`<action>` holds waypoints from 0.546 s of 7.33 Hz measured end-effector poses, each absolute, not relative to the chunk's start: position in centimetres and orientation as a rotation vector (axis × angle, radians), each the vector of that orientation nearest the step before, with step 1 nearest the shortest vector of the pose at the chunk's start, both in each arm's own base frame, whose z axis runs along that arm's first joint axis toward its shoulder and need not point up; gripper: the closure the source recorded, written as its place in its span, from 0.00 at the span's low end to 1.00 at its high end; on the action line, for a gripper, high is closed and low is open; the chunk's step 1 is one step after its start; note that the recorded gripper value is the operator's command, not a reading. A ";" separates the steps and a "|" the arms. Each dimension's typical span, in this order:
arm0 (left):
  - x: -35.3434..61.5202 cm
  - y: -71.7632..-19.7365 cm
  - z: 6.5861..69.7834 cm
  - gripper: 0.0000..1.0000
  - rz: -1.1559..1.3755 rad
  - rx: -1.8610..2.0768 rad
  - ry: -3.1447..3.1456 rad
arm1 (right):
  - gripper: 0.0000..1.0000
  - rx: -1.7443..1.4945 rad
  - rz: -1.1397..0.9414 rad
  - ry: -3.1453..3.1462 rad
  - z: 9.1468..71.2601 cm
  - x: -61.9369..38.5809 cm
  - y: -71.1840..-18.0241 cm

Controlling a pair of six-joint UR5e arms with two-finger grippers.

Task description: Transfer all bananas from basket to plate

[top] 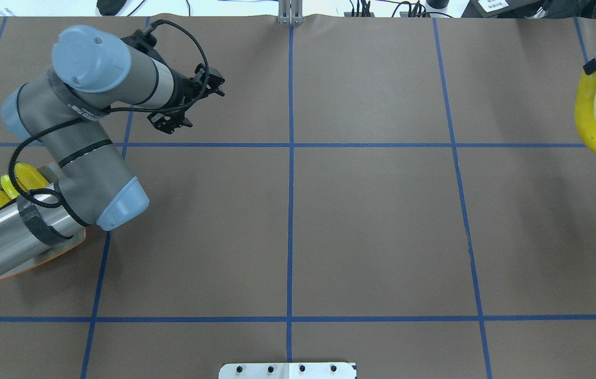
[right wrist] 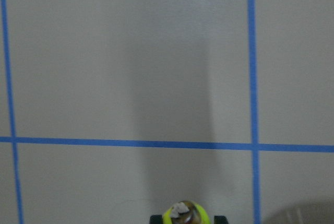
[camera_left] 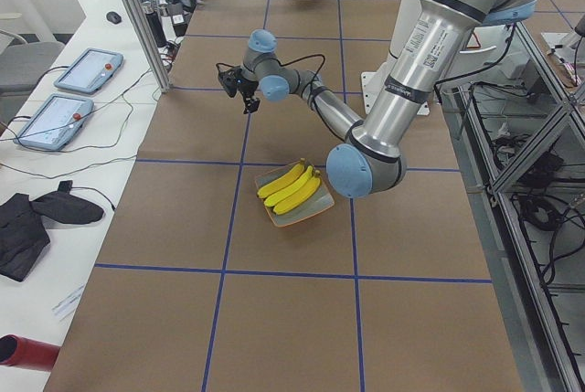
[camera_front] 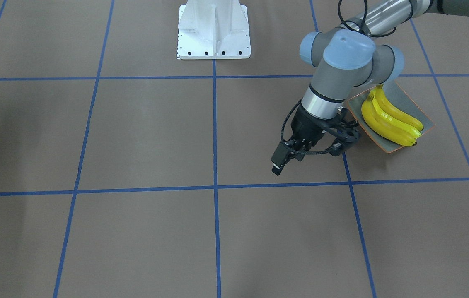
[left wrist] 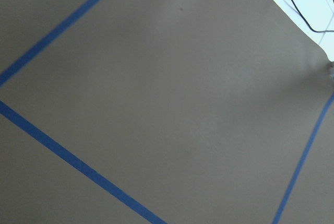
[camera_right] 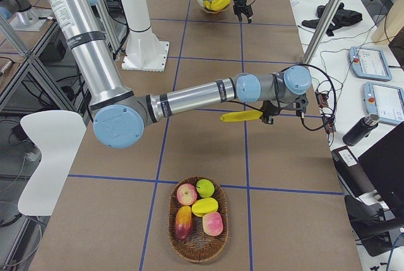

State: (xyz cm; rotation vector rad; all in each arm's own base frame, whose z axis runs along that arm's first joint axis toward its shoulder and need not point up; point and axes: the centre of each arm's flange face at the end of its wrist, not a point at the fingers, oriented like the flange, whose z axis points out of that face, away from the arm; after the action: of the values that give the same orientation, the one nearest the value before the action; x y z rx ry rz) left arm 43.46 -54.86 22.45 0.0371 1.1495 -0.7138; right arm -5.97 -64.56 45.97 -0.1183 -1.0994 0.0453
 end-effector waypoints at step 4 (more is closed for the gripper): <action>47.2 -50.2 12.0 0.00 -0.571 0.041 1.459 | 1.00 -0.236 0.069 -1.179 33.3 -16.1 -65.8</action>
State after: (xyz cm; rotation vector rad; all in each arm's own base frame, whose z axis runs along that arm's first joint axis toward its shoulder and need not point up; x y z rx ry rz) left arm 47.20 -50.24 12.04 0.0412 1.4585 -0.5713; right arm -16.12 -65.84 33.34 -0.2364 -1.1788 0.0692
